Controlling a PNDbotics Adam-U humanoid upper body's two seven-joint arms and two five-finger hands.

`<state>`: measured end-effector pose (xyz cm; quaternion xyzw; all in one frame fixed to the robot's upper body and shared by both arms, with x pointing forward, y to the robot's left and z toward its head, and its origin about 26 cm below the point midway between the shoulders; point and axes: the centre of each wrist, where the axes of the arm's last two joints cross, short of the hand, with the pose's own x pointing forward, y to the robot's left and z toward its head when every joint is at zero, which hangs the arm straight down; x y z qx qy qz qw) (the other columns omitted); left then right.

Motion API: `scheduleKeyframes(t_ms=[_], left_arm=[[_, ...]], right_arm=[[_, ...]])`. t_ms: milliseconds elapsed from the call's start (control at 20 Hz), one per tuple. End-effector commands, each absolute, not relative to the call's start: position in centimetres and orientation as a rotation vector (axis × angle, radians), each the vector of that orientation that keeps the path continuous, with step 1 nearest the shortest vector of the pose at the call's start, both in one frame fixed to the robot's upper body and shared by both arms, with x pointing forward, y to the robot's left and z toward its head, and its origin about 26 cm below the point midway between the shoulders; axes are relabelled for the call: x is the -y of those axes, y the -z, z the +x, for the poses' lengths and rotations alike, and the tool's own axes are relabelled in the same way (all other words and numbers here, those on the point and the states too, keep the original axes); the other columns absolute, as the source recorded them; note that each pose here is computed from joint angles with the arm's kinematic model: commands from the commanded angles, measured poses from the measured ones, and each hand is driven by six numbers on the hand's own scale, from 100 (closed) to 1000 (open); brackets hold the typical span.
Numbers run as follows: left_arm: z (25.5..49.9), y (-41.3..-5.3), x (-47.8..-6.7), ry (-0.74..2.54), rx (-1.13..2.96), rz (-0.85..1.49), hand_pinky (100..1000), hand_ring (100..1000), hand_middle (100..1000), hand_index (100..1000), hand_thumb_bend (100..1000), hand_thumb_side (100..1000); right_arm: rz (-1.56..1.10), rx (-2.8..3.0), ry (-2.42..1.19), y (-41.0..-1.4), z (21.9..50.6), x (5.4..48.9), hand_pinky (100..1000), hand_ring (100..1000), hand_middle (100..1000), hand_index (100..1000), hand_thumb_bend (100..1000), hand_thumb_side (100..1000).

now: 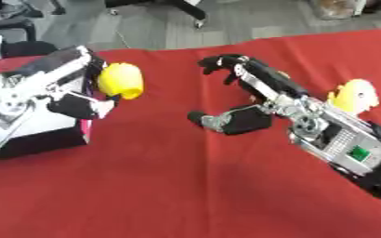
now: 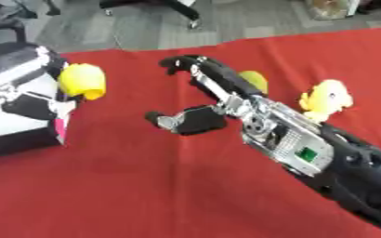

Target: Pick up the objects with one hand, pass them to the other hand, and then place them into the box on the other side of the table.

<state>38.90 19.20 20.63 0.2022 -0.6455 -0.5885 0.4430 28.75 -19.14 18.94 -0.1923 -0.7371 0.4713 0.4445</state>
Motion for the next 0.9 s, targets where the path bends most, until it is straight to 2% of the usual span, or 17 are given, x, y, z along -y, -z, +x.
scheduleKeyframes(t_ms=[50,450,600,900], left_arm=[[39.3,-22.0,-22.8,1.385,1.590,0.637,726,604,404,406,100,129],[39.7,-21.3,-27.3,1.242,1.548,0.766,726,604,404,407,100,122],[40.6,-20.6,-28.5,1.192,1.502,0.810,727,560,409,412,100,122],[42.7,-19.3,-30.0,1.166,1.453,0.871,735,573,427,447,100,114]], right_arm=[[-0.504,1.844,-1.167,-19.8,28.8,19.8,722,889,769,891,460,485],[-0.500,1.856,-1.150,-19.8,28.9,19.9,720,887,766,889,459,485],[-0.490,1.870,-1.145,-19.9,28.9,19.8,718,885,764,887,459,483],[-0.480,1.889,-1.138,-19.8,28.9,20.0,718,884,764,887,458,482]])
